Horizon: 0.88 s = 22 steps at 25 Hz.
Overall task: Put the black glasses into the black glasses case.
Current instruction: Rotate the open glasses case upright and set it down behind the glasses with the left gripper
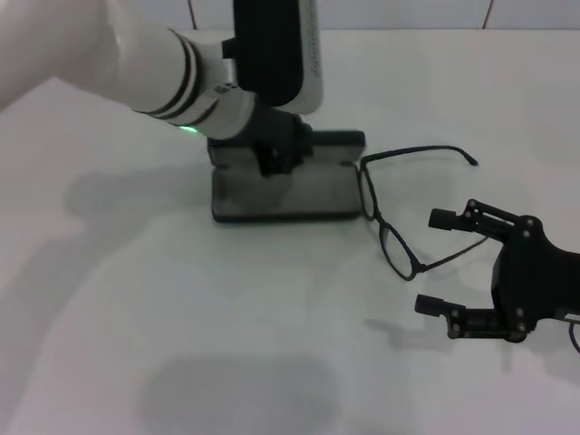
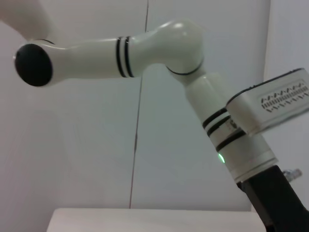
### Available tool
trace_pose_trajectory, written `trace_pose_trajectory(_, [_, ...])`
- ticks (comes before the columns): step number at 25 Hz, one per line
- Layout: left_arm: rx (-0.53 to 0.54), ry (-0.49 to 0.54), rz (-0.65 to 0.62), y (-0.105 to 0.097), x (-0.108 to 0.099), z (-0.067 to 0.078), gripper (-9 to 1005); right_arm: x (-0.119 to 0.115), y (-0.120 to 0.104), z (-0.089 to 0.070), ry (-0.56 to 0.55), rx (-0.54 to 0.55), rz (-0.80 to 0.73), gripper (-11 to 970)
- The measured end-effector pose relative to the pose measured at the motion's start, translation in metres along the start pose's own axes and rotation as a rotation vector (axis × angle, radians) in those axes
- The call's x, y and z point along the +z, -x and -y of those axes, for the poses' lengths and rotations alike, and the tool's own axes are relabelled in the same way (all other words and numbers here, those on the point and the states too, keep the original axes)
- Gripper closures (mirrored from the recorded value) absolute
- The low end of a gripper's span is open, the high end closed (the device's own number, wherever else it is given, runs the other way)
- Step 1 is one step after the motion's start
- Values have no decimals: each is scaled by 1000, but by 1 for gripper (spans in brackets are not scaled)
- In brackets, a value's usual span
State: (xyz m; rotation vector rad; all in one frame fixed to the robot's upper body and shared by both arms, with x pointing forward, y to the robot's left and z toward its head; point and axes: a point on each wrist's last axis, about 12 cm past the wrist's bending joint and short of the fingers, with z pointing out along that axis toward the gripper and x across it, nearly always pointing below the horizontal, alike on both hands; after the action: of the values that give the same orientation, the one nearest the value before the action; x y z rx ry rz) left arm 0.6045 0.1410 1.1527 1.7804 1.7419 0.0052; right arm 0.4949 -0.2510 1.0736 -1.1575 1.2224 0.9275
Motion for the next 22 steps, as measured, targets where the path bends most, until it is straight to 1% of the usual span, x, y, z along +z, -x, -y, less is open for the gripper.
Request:
trace_pose_trajectory(3, [-24, -59, 29, 4, 4, 3, 797, -2, -1, -4, -1, 8, 5, 90])
trace_pose_trajectory(5, [-59, -68, 58, 5, 5, 2, 796, -4, -1, -5, -3, 11, 7, 90])
trace_pose_trajectory(8, [-83, -68, 73, 3, 3, 0, 796, -5, -2, -7, -3, 17, 11, 90])
trace_pose_trajectory(11, [-85, -80, 59, 1, 2, 1, 796, -5, -3, -8, -4, 22, 11, 90])
trace_pose_trajectory(15, [-69, -127, 18, -1, 2, 5, 796, -5, -3, -7, -9, 23, 9, 90])
trace_pose_trajectory(17, [-61, -134, -3, -2, 1, 6, 796, -6, -3, -7, -11, 24, 7, 90])
trace_pose_trajectory(20, [-60, -141, 3, -1, 0, 7, 678, -5, -4, -7, -12, 23, 4, 90])
trace_pose_trajectory(22, [-74, -134, 56, 1, -5, 8, 600, -4, -4, -6, -14, 22, -2, 91])
